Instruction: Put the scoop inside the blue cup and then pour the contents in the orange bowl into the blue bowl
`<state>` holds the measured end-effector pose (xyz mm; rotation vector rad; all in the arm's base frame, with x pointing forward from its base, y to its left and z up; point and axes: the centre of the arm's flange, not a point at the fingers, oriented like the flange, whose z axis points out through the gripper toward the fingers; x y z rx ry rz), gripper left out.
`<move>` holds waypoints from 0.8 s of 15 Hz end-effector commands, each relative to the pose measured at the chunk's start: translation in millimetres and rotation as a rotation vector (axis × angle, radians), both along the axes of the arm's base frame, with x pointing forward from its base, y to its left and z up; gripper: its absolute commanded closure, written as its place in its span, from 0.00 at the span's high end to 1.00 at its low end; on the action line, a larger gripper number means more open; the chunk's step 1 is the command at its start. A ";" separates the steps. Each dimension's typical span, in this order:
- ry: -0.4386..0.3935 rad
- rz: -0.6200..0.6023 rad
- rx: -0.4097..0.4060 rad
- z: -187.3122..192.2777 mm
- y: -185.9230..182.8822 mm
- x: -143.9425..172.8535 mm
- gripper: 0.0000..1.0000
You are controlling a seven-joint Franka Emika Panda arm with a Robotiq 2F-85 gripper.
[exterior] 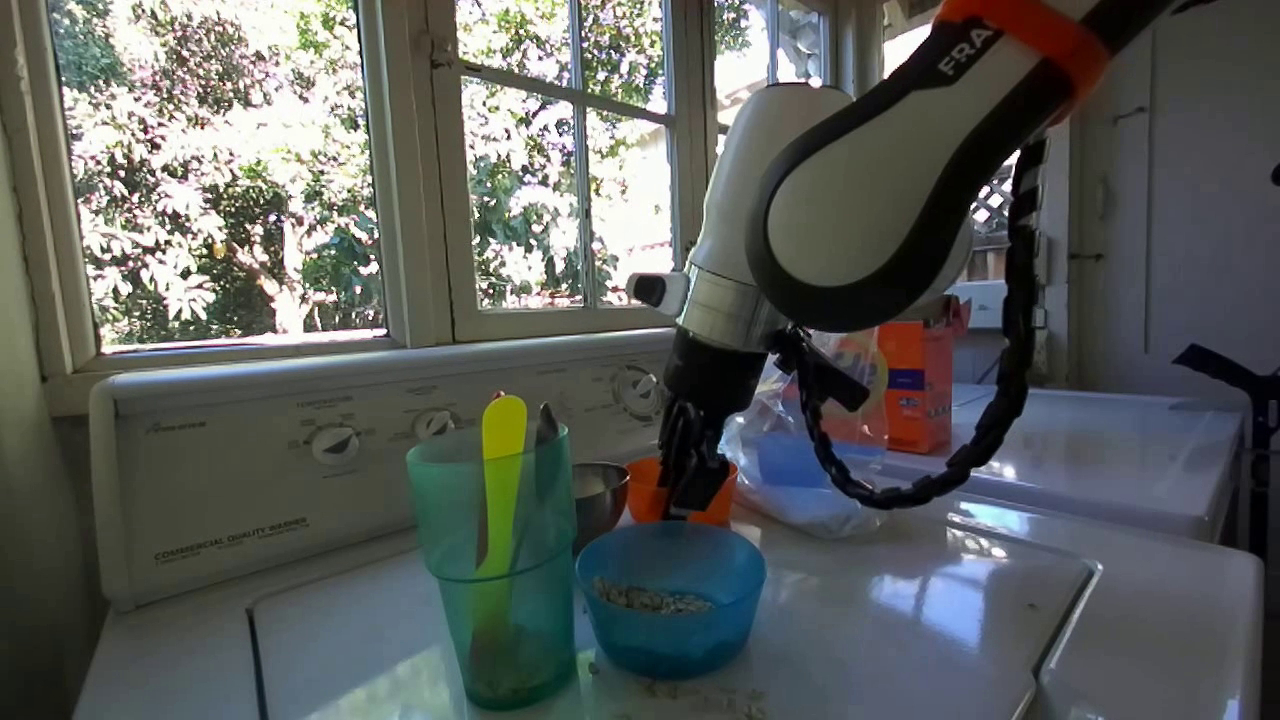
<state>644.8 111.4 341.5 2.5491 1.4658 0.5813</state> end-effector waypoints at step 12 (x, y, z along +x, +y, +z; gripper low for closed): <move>0.189 0.263 -0.143 116.8 3.1 -71.7 0.01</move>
